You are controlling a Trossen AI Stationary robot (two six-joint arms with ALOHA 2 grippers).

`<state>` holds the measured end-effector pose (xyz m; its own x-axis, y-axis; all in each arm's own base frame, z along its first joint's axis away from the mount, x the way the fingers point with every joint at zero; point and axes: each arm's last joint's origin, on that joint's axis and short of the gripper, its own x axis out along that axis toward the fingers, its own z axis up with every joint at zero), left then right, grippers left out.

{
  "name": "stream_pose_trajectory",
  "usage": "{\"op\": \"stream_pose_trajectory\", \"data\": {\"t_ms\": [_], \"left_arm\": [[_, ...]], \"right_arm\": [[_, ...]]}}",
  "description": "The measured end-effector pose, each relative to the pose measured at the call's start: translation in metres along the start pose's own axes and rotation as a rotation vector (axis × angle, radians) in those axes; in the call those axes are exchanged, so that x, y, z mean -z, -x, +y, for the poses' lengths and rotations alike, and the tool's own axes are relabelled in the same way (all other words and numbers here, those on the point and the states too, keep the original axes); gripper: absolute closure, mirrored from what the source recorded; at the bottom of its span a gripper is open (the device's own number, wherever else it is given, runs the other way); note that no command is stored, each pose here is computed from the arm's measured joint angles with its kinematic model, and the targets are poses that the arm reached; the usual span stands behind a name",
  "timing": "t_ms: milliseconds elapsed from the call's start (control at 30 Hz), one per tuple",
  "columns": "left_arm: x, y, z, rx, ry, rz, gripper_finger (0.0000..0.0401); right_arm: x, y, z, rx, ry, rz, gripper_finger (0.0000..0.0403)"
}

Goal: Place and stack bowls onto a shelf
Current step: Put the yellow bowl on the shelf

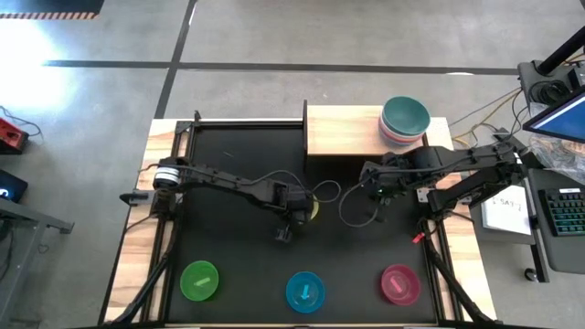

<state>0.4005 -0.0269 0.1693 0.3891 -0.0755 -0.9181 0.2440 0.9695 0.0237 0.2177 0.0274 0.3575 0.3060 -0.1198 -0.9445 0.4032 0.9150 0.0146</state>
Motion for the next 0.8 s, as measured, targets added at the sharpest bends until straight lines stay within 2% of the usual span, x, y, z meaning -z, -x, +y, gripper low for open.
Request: {"op": "stream_pose_trajectory", "data": {"t_ms": [167, 300, 500, 633, 800], "left_arm": [[-0.015, 0.013, -0.014, 0.029, -0.064, -0.024, 0.0401], [-0.029, 0.024, -0.023, 0.03, -0.16, -0.066, 0.0401], [-0.047, 0.041, -0.024, 0.009, -0.253, -0.13, 0.0401], [-0.057, 0.053, -0.017, -0.076, -0.3, -0.157, 0.0401], [-0.066, 0.067, -0.002, -0.24, -0.372, -0.155, 0.0401]], "right_arm": [[0.001, 0.0, 0.0, -0.007, 0.001, 0.013, 0.0307], [0.001, 0.0, 0.0, -0.006, 0.026, 0.014, 0.0307], [0.006, 0.005, -0.004, -0.017, 0.071, 0.032, 0.0307], [0.012, 0.013, -0.006, -0.086, 0.064, 0.033, 0.0307], [0.018, 0.023, -0.011, -0.108, 0.007, 0.003, 0.0307]]}}
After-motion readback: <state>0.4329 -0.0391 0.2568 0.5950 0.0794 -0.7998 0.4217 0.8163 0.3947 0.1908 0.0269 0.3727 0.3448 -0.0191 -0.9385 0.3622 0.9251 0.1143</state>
